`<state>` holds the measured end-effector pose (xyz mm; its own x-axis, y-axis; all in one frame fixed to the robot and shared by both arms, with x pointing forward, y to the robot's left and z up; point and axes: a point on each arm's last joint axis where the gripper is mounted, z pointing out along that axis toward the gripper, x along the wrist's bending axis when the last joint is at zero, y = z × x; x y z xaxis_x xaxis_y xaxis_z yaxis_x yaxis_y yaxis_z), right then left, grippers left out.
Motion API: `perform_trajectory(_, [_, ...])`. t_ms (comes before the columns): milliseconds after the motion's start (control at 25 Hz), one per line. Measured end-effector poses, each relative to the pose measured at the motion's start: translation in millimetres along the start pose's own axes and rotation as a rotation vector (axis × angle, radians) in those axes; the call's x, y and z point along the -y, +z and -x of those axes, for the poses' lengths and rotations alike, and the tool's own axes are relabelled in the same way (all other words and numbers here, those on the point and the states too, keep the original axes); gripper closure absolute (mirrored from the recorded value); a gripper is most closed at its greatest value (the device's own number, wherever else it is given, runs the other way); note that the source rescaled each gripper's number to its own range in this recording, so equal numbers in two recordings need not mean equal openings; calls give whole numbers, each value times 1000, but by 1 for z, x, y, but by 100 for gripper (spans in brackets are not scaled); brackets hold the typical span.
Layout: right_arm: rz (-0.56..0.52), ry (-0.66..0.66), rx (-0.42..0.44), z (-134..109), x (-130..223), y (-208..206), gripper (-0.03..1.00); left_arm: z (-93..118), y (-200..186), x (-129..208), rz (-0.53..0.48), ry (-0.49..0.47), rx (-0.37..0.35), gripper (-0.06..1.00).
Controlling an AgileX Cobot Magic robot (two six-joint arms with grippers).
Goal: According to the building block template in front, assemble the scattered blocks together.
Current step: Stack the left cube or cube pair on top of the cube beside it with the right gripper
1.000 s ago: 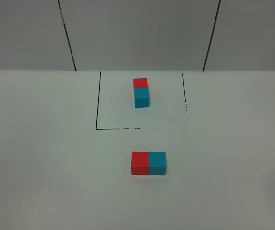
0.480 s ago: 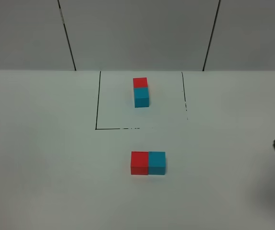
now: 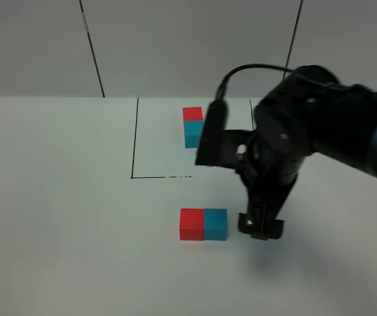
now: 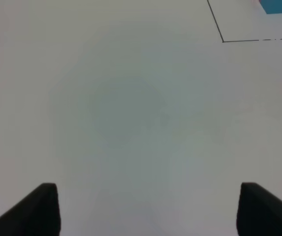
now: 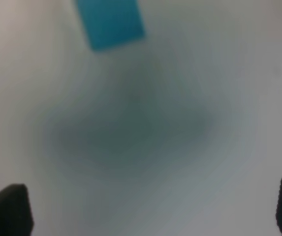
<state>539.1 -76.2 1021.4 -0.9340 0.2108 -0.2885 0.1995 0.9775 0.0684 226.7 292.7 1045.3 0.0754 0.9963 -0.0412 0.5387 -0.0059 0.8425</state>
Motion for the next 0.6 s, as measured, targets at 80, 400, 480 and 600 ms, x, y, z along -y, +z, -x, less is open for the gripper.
perform_trajectory(80, [7,-71,-86,-6,-22,17,-3,0,0,0,0,0,0,33])
perform_trajectory(400, [-2,-153,-220,-8,-58,65,-3,0,0,0,0,0,0,33])
perform_trajectory(480, [1,-175,-202,-5,-61,68,-3,0,0,0,0,0,0,33])
perform_trajectory(600, [20,-186,-179,2,-62,74,-3,0,0,0,0,0,0,33])
